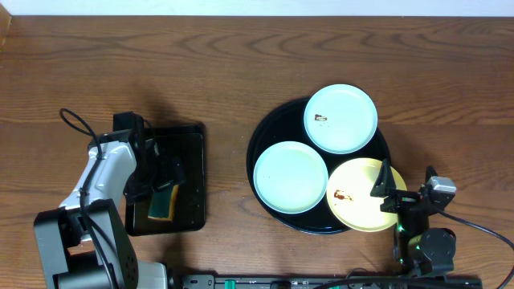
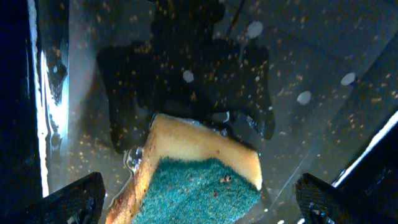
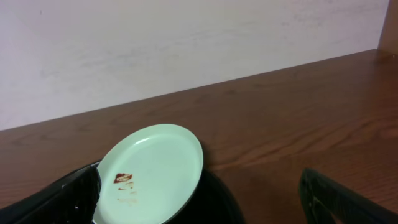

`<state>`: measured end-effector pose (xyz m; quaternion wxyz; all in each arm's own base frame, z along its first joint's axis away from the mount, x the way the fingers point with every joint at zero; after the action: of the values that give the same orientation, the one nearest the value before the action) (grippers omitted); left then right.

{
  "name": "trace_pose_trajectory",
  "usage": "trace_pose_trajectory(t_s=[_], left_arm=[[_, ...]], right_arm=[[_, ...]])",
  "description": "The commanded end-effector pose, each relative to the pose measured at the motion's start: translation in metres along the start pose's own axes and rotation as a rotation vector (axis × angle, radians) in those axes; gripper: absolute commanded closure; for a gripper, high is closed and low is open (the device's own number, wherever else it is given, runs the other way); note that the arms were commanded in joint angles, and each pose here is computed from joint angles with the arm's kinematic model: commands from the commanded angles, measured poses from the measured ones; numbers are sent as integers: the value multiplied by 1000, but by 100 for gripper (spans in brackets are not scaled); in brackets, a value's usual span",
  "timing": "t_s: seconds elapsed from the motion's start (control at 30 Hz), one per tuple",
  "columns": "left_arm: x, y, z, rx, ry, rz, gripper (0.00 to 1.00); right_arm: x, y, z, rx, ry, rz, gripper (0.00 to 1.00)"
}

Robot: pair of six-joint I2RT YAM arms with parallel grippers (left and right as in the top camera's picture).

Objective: Clean dirty plates on tray and stack at the side
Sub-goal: 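Grasp the green-and-yellow sponge with the left gripper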

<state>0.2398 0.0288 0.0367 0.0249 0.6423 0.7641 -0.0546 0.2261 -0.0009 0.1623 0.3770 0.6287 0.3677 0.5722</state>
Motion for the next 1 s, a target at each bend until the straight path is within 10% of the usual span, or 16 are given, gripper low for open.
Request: trace_pose_trajectory(t_s=[0.0, 0.2, 0.3, 0.33, 0.4, 0.97], left_arm=[[-1, 1, 1, -7, -14, 3, 2], [-18, 2, 0, -11, -124, -21, 2], [-20, 1, 0, -6, -141, -10, 47], [-20, -1, 0, 2, -141, -11, 45], [-20, -2, 0, 8, -141, -12, 2], [-15, 14, 0, -69, -107, 86, 7]], right_arm=[[-2, 0, 0, -2, -6, -8, 1], [-2, 0, 0, -2, -6, -8, 1], [-2, 0, 0, -2, -6, -8, 1], [-2, 0, 0, -2, -6, -8, 1], [-2, 0, 0, -2, -6, -8, 1], [-2, 0, 0, -2, -6, -8, 1]])
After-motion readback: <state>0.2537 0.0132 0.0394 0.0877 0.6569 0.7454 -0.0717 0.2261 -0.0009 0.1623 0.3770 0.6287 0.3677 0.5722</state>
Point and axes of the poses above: each gripper's point midway between its finger pads, its own z axis out along the fingers, its own x axis along the line the jaws close on, y = z × x, the point moved 2 cm from there along -z, back along the fingers, and after that the axes turned 12 degrees about z, right-handed, at the moved point
